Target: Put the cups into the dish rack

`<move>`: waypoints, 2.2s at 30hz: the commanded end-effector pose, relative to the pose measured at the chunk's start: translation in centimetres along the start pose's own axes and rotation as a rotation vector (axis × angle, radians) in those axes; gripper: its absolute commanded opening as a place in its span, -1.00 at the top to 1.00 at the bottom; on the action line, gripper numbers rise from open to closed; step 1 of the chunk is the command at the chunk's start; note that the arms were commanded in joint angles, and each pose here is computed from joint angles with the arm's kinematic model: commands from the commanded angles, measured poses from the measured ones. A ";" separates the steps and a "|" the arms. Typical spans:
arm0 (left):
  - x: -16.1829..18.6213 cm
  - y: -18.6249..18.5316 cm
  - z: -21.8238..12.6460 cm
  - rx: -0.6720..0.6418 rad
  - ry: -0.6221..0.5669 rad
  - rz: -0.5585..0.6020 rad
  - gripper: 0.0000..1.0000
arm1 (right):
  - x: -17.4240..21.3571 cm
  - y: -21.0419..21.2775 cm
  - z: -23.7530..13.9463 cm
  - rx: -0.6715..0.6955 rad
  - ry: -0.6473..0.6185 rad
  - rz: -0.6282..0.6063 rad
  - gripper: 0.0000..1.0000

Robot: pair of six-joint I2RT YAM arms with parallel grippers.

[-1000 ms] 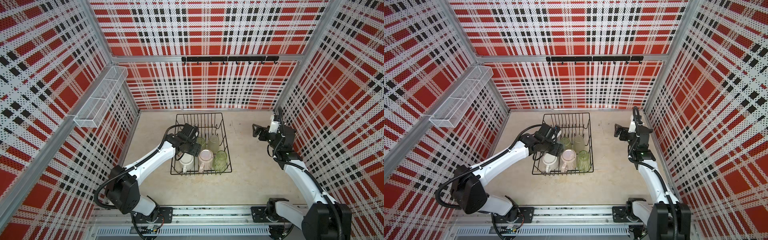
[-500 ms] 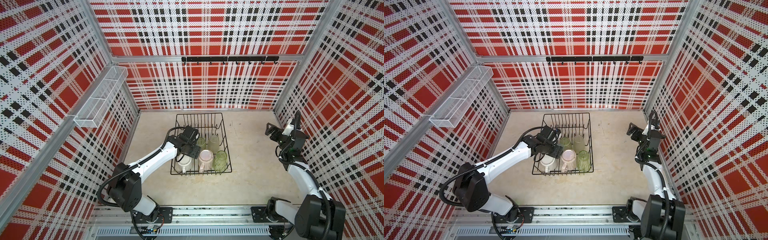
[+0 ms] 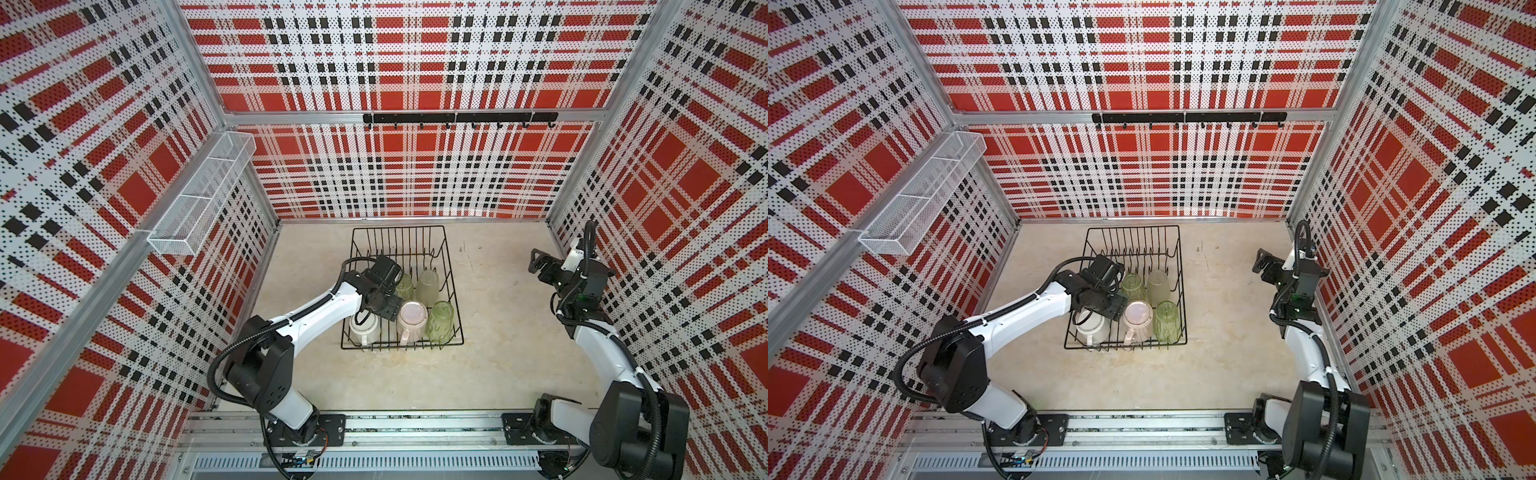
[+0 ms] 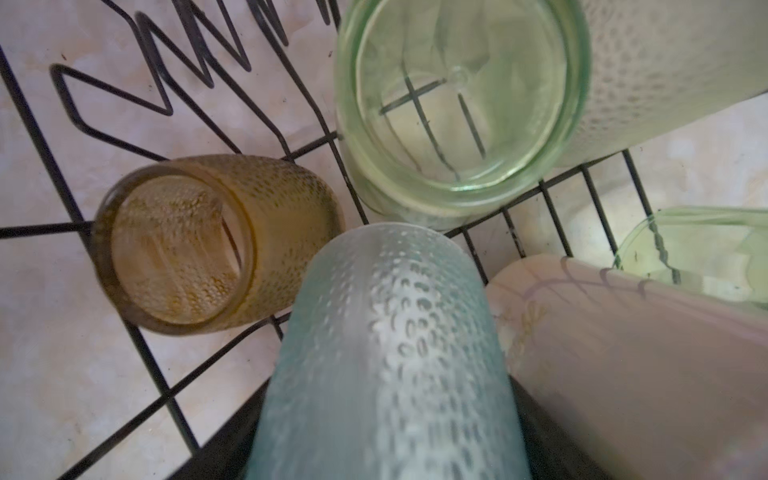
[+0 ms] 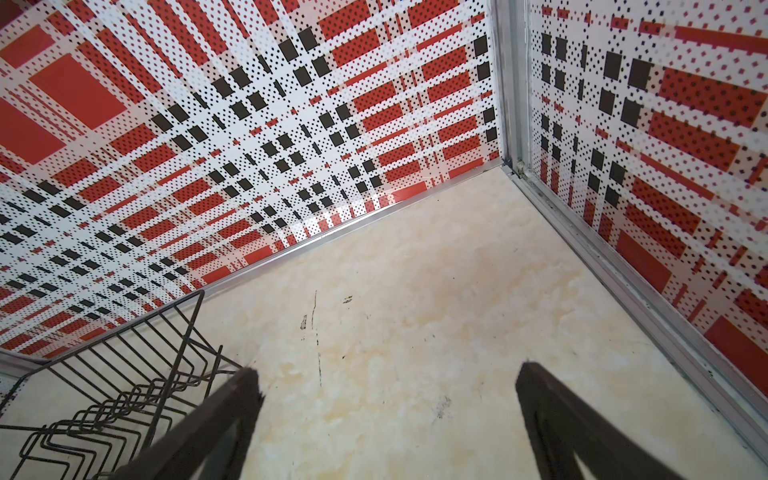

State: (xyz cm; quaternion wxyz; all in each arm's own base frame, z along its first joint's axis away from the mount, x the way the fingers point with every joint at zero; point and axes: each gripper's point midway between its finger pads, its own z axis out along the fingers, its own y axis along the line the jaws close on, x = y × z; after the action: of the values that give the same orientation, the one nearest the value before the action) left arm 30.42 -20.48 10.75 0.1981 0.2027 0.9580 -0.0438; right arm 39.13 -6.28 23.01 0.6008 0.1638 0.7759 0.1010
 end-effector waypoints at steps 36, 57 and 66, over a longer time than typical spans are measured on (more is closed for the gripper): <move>-6.4 4.1 -10.4 -0.050 -0.299 -0.156 -0.86 | 1.2 0.5 0.4 -0.059 -0.009 0.004 -1.00; -1.0 23.7 -14.9 -0.586 -1.127 -0.685 -0.96 | 10.1 2.6 0.6 -0.016 -0.109 -0.345 -1.00; 2.3 23.8 -10.2 -0.702 -1.080 -0.548 -0.96 | 10.7 1.9 -0.1 -0.007 -0.252 -0.393 -1.00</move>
State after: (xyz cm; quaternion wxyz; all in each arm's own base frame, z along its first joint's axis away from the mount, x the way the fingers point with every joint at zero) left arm 34.63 3.12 16.85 0.6340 -0.1739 0.7464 0.1036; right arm 37.32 -0.33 12.07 0.6476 0.0237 0.7614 -0.0192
